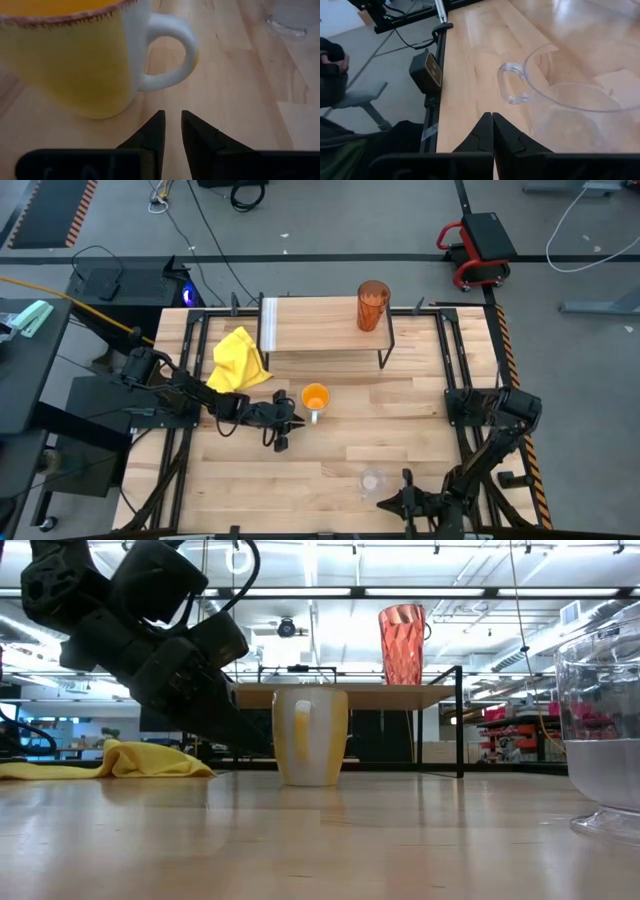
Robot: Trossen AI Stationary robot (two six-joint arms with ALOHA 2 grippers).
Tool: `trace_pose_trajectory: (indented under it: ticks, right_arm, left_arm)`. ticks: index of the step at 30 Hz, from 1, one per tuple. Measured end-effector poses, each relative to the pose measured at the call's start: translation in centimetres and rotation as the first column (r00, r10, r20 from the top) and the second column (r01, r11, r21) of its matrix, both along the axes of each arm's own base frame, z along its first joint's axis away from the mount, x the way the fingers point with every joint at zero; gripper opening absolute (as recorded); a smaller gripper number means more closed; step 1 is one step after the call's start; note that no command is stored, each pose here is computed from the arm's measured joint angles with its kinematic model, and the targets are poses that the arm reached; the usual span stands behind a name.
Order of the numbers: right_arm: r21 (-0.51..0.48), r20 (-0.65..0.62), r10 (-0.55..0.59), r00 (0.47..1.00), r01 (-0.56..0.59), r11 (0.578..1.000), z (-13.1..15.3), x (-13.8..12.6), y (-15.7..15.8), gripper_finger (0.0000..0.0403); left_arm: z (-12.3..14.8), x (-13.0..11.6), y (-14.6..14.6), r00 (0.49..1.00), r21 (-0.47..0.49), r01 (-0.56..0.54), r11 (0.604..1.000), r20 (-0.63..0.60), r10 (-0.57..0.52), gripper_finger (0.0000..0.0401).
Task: Stack small to large cups/mugs on shelf
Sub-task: Move the transparent mug to the center of the table
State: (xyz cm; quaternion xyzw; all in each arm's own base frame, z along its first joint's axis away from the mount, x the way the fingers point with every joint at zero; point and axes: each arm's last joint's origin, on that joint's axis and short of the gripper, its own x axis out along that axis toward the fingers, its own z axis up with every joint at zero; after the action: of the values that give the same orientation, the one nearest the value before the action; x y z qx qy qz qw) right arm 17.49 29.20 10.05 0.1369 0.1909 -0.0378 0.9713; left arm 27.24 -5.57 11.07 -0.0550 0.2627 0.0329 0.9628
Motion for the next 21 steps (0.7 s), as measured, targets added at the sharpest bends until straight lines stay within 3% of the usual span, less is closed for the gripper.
trace_pose_trajectory:
  ticks: [8, 21]
  right_arm:
    - [-0.030, -0.030, -0.044, 0.999, 0.043, 0.999, -1.7, 2.1, -0.2, 0.0000]
    - [-0.175, -0.073, -0.206, 0.976, 0.191, 0.966, -2.6, 3.8, -3.3, 0.0001]
  left_arm:
    - [0.0, 0.0, 0.0, 1.000, -0.046, -0.025, 0.999, 0.003, 0.026, 0.0072]
    - [0.0, -0.2, -0.8, 1.000, -0.100, -0.028, 0.995, 0.003, 0.028, 0.0073]
